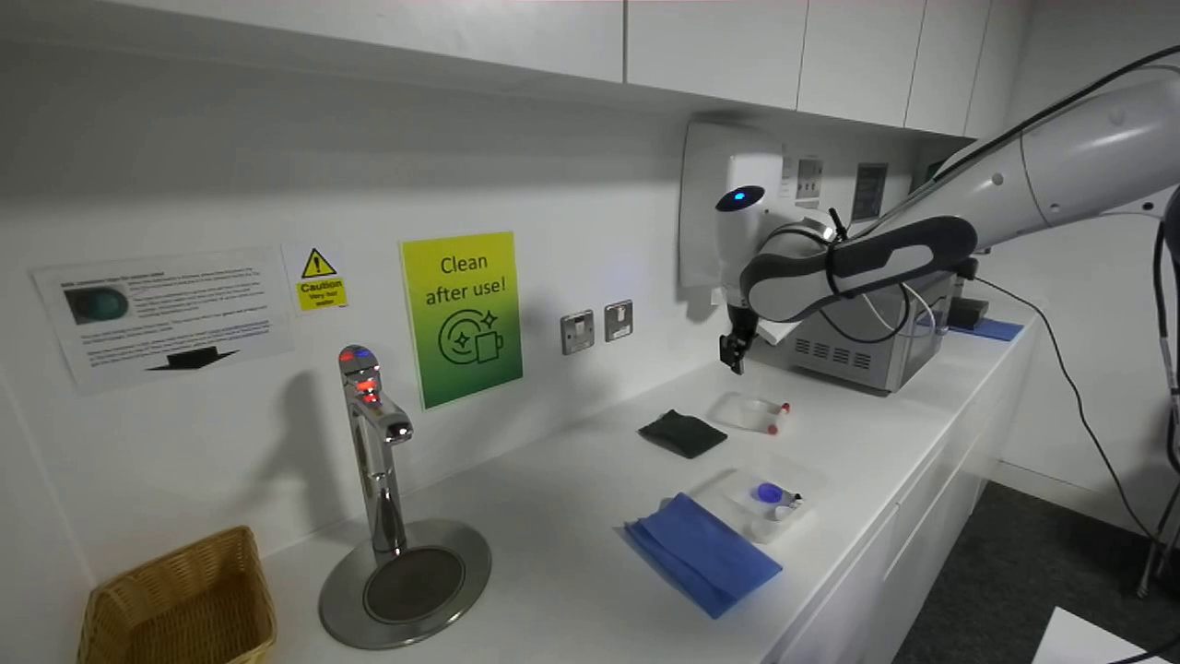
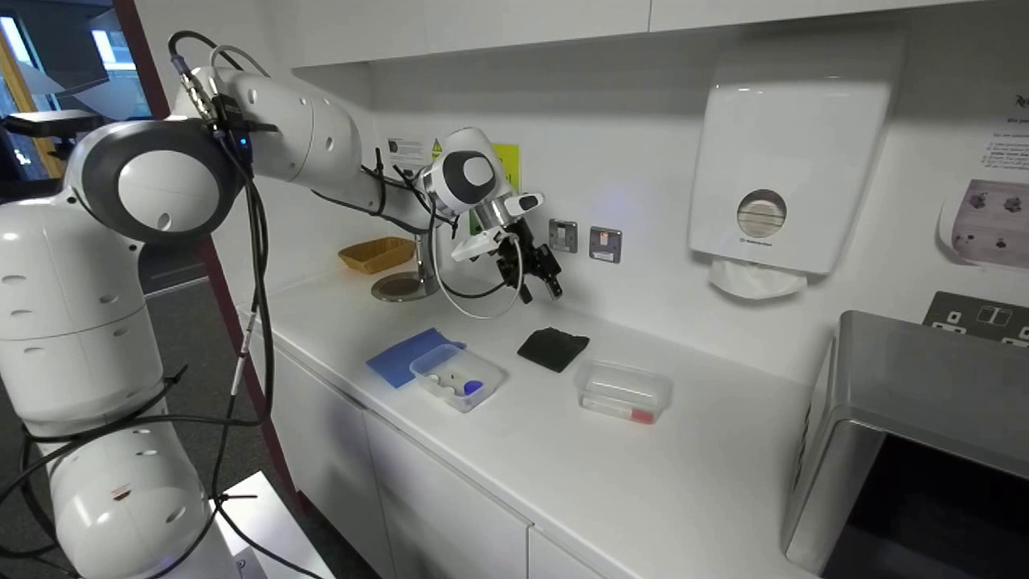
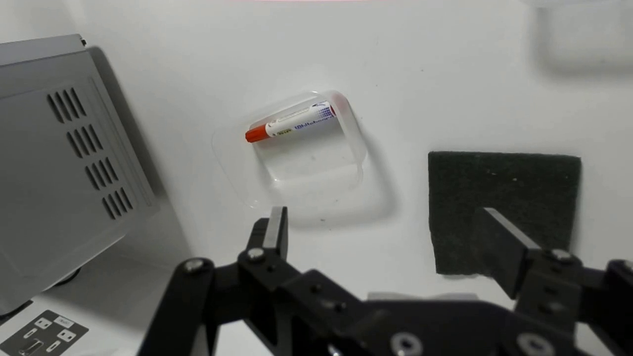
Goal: Put the black fabric in the clear container on the left.
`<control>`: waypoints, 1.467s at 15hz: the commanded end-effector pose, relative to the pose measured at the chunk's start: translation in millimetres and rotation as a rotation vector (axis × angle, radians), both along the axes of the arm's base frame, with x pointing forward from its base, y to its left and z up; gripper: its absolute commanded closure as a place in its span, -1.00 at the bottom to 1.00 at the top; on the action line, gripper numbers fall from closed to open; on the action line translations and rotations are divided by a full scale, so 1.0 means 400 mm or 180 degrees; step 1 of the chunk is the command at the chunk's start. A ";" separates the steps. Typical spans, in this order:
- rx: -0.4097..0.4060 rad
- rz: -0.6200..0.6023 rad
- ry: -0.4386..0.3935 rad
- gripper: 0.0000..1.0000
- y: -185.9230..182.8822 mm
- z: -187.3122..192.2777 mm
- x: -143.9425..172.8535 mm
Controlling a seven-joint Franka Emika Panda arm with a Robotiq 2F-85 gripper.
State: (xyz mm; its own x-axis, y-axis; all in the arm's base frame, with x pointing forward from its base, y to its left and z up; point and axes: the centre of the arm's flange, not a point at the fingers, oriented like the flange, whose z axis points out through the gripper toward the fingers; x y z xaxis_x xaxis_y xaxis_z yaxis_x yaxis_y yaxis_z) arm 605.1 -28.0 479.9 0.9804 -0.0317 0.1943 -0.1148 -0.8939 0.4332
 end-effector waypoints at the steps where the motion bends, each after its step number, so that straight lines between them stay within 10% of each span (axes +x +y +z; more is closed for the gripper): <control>1: 0.0000 0.0000 -0.0001 -1.00 0.000 0.000 0.000; 22: -0.0160 0.0074 0.0217 -1.00 0.080 -0.143 0.135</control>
